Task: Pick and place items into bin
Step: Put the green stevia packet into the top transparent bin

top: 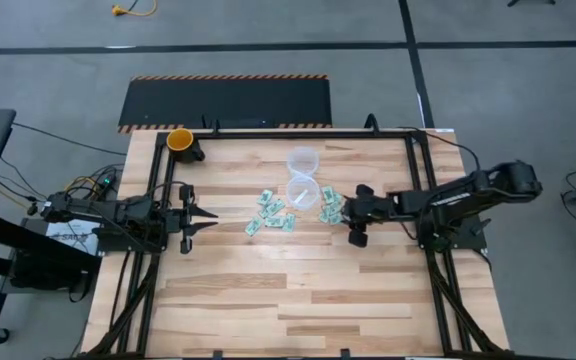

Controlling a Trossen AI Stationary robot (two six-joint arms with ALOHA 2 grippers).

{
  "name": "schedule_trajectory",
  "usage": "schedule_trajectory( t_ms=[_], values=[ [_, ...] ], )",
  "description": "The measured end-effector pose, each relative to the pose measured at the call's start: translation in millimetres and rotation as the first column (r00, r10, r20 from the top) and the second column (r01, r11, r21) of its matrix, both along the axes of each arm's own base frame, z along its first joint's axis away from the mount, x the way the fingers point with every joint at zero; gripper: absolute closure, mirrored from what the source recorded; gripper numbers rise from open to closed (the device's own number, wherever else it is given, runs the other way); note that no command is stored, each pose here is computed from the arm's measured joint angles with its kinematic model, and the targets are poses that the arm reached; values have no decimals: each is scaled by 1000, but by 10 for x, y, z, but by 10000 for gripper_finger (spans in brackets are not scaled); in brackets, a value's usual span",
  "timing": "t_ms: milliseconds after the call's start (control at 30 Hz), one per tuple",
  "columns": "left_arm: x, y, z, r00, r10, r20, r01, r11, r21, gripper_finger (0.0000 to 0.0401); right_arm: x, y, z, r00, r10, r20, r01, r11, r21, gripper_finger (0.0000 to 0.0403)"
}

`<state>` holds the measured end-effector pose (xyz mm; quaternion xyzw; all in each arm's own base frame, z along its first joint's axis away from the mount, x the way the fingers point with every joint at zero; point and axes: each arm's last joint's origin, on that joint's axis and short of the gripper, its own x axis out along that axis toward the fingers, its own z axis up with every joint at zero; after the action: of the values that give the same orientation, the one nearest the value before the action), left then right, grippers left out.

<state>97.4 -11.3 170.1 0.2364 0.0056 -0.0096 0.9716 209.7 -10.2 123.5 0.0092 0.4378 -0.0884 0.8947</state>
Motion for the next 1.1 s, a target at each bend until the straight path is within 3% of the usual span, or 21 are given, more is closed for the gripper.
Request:
schedule_trajectory(
  t_ms=[700, 1100],
  values=[
    [0, 0, 1, 1000, 0, 0, 0, 1000, 0, 339, 126, -59, -252, 999, -6, -39, 5, 1000, -17, 287],
    [0, 0, 0, 1000, 0, 0, 0, 1000, 0, 339, 120, -56, -259, 999, -15, -43, 15, 1000, -4, 352]
  ],
)
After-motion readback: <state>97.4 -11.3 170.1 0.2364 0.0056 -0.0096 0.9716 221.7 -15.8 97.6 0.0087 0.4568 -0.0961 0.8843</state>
